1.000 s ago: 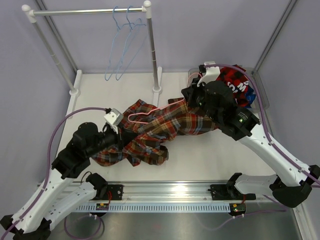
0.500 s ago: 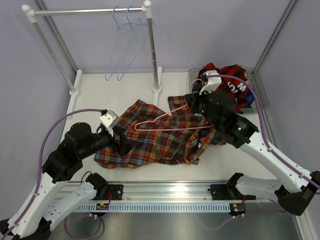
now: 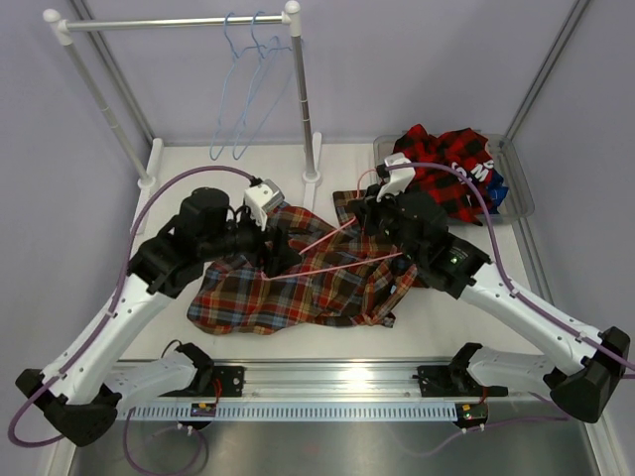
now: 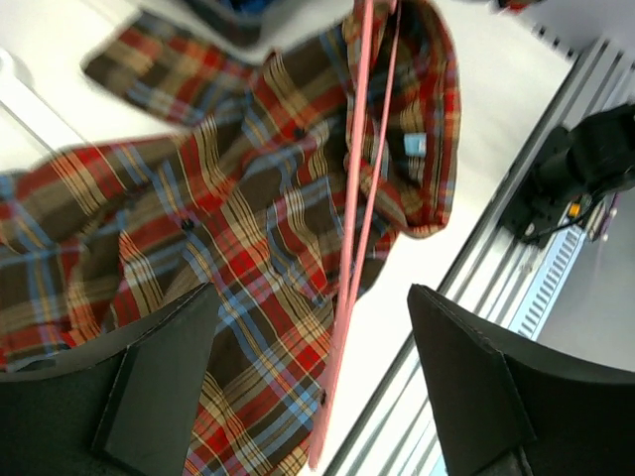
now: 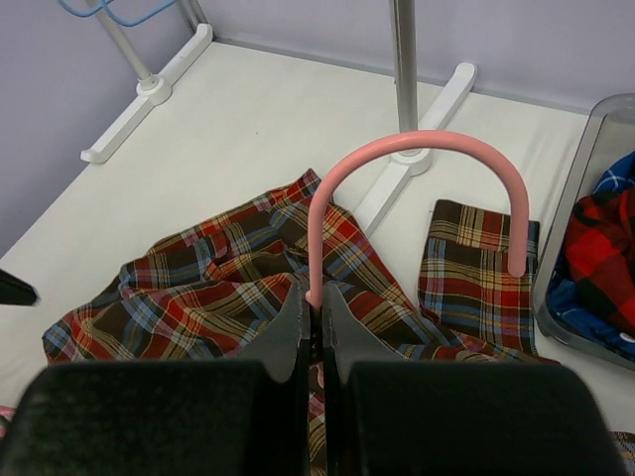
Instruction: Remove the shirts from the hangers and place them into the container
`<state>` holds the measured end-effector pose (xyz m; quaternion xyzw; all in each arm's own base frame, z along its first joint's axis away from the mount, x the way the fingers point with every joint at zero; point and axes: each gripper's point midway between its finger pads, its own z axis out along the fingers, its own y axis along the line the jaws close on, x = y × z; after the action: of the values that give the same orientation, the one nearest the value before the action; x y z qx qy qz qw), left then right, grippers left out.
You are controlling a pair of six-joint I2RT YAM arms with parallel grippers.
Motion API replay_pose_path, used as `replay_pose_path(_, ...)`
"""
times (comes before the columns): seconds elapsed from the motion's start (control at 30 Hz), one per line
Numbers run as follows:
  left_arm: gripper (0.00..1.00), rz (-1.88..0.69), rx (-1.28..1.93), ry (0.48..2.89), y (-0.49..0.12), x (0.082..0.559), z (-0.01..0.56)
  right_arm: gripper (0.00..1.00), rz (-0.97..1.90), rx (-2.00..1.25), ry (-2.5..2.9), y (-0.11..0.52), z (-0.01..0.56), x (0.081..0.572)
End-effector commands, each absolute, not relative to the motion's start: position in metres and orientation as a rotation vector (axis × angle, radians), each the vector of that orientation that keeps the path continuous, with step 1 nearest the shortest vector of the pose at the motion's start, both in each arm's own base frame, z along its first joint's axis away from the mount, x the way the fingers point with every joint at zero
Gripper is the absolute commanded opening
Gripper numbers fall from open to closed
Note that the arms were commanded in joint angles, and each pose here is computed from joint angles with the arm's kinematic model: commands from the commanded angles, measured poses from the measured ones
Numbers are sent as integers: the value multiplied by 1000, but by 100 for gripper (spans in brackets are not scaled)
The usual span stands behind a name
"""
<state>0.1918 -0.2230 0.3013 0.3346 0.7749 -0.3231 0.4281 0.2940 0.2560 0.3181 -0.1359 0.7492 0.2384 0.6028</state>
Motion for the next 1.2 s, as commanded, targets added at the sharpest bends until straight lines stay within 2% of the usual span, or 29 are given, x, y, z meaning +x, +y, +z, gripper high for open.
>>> replay_pose_path(0.0,80,-848,895,1916,-234,194,303,0,602,-326,1623,266,351,294)
replay_pose_path(0.1,75,-864,914,1957,-240,198,290,0,605,-328,1619,267,353,295)
replay_pose_path(0.23,59,-891,941,1956,-244,196,288,0,614,-340,1617,271,354,295)
replay_pose_path(0.27,48,-899,948,1954,-245,194,288,0,615,-344,1618,272,354,295)
replay_pose_path(0.33,33,-913,958,1956,-246,192,287,0,621,-345,1615,273,355,295)
replay_pose_path(0.37,20,-920,962,1957,-247,192,286,0,622,-347,1615,274,355,295)
replay_pose_path(0.53,15,-938,973,1972,-247,188,279,0,625,-340,1607,274,360,295)
replay_pose_path(0.67,0,-947,980,1985,-248,187,274,0,629,-335,1599,274,365,295)
replay_pose_path(0.77,0,-947,979,1977,-247,185,276,0,646,-347,1602,277,365,293)
replay_pose_path(0.83,0,-899,980,1955,-241,188,278,4,657,-371,1613,280,361,291)
replay_pose_path(0.87,0,-877,973,1951,-239,189,278,6,658,-371,1619,280,359,291)
replay_pose_path(0.97,0,-808,937,1926,-227,190,283,32,665,-386,1632,279,353,286)
replay_pose_path(1.0,0,-792,920,1928,-224,191,282,42,670,-392,1633,278,353,284)
replay_pose_path(1.03,0,-758,895,1929,-219,193,283,63,673,-396,1637,276,352,281)
replay_pose_path(1.13,0,-695,833,1921,-204,193,284,86,681,-410,1655,271,349,272)
replay_pose_path(1.17,0,-683,819,1901,-199,189,288,89,680,-410,1663,269,346,270)
